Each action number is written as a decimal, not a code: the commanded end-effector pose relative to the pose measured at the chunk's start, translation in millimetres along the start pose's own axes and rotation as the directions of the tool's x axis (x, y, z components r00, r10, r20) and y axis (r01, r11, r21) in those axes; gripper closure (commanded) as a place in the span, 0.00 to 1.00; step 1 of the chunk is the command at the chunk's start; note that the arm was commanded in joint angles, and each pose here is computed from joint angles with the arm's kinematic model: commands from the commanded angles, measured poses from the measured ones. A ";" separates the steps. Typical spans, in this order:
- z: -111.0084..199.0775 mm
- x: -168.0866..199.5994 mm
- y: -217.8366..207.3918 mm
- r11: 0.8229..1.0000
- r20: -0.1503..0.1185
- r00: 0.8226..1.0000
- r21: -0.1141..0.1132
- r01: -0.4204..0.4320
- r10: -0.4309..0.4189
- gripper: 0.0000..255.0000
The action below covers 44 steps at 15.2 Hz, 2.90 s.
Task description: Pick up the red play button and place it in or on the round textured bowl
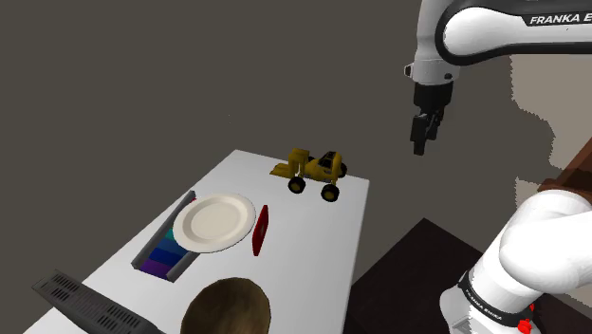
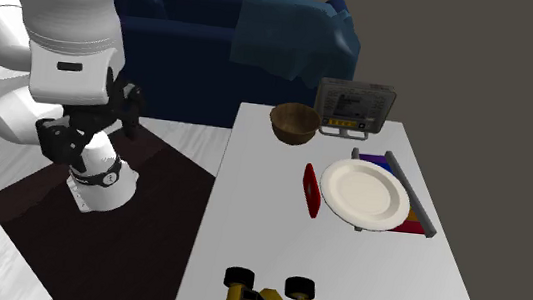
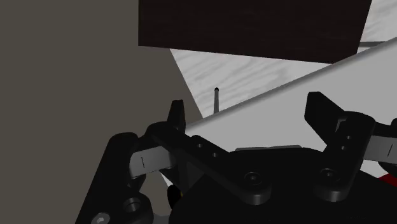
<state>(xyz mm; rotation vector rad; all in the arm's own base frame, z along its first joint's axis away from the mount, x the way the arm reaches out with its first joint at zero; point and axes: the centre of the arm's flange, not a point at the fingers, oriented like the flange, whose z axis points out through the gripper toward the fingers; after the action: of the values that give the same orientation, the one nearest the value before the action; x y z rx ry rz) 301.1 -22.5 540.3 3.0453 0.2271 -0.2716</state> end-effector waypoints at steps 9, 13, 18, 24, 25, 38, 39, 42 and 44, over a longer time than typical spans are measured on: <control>31.5 37.7 -85.7 0.977 -0.014 0.977 0.043 -0.211 0.211 0.00; 45.6 63.4 -125.5 0.948 -0.018 0.949 0.066 -0.313 0.314 0.00; 61.8 101.5 -171.4 0.896 -0.018 0.899 0.095 -0.434 0.438 0.00; 79.1 154.9 -219.8 0.812 -0.015 0.818 0.128 -0.569 0.576 0.00; 81.7 164.6 -227.0 0.796 -0.013 0.802 0.134 -0.590 0.597 0.00; 110.5 300.9 -295.9 0.547 0.014 0.560 0.199 -0.813 0.828 0.00; 115.7 301.8 -296.6 0.547 0.014 0.560 0.199 -0.813 0.828 0.00; 131.2 304.3 -298.5 0.547 0.014 0.560 0.199 -0.813 0.828 0.00; 141.5 305.9 -299.8 0.547 0.014 0.560 0.199 -0.813 0.828 0.00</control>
<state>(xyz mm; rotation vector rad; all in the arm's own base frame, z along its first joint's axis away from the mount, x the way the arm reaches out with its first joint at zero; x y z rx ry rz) 528.5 303.0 333.7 2.9066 -1.2882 -0.0841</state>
